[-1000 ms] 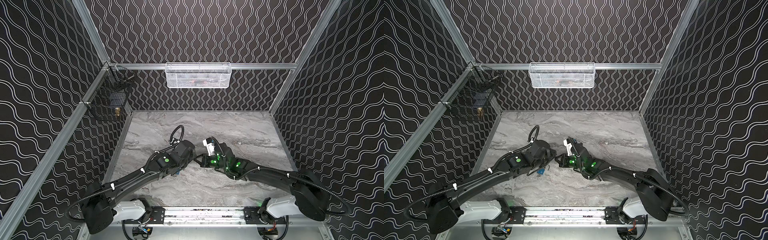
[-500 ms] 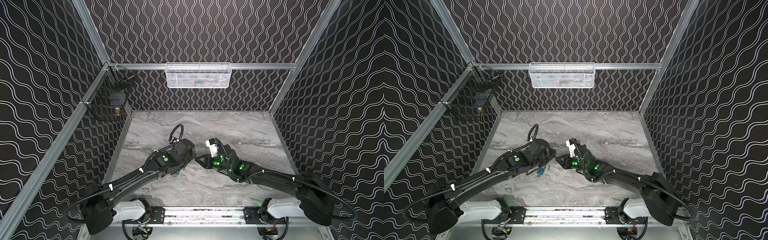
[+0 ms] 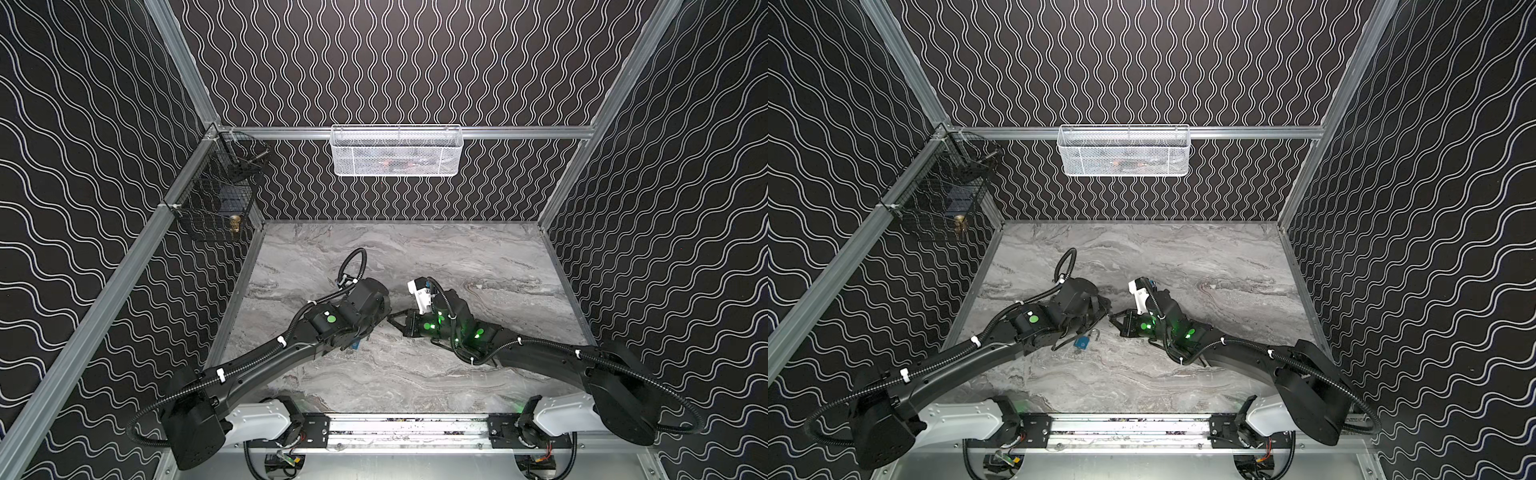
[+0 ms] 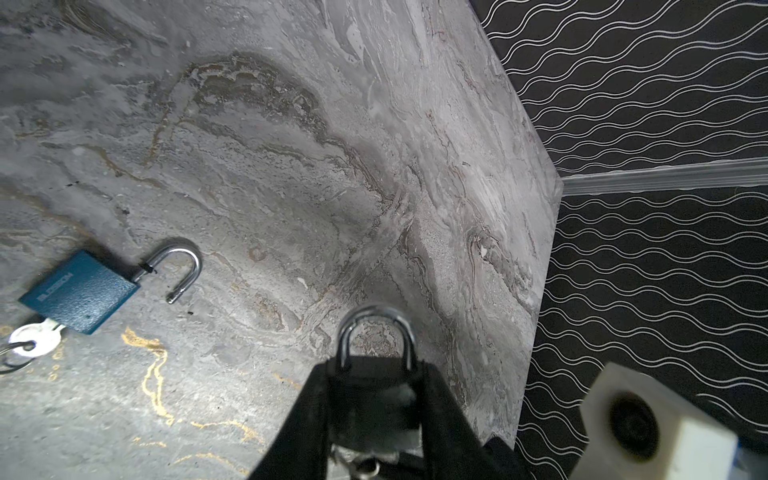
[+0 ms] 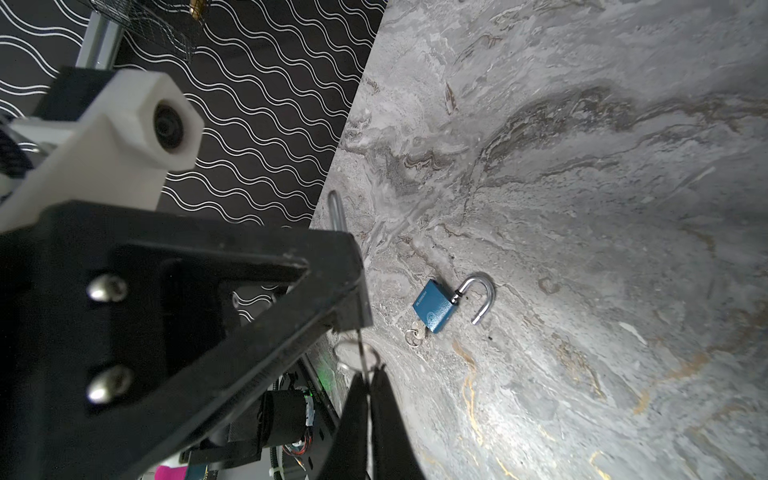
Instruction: Unlock with the key
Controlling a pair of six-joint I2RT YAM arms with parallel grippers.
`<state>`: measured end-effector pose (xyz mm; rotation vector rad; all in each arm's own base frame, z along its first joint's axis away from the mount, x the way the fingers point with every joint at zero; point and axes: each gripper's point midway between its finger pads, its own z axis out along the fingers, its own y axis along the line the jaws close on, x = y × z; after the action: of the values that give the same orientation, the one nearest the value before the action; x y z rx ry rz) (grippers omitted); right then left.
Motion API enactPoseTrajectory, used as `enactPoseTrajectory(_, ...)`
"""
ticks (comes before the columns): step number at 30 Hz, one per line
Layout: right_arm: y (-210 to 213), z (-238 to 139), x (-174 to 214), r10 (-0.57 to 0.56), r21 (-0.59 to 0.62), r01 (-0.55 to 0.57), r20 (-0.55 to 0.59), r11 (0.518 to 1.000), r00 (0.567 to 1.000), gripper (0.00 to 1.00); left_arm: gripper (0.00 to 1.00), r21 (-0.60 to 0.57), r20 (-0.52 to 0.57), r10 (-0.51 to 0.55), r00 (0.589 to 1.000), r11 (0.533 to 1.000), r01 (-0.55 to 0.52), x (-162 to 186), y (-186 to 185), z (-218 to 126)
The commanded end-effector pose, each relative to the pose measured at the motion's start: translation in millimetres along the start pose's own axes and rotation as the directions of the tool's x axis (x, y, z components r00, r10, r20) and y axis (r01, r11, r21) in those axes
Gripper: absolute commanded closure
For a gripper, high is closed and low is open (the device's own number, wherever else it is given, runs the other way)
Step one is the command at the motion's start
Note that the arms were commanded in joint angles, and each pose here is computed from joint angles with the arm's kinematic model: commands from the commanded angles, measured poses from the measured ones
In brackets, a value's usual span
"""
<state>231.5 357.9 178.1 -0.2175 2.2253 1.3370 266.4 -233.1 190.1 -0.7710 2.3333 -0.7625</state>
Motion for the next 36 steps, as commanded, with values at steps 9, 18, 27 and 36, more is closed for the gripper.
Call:
enactPoseTrajectory(9,9.5,4.1,-25.5,-0.026,0.01,0.025,0.085,1.0,0.996,0.95,1.0,0.085,-0.064,-0.013,0.998,0.996,0.019,14.2,-15.8,-3.7)
enactPoseTrajectory(18,17.0,1.0,-11.4,-0.077,-0.04,0.078,0.021,0.996,0.997,0.87,1.0,0.068,0.025,-0.011,1.0,0.998,0.009,-15.6,-14.7,-4.4)
enactPoseTrajectory(27,19.3,-13.4,-4.0,-0.075,-0.048,0.075,0.004,0.996,0.997,0.74,1.0,0.085,0.081,-0.016,0.997,0.996,0.009,-27.7,-16.6,-7.8)
enactPoseTrajectory(36,19.0,-19.0,-21.8,0.078,-0.018,-0.077,0.053,0.997,0.996,0.59,1.0,0.097,0.08,-0.019,0.997,0.995,0.012,-27.7,-18.4,-8.5)
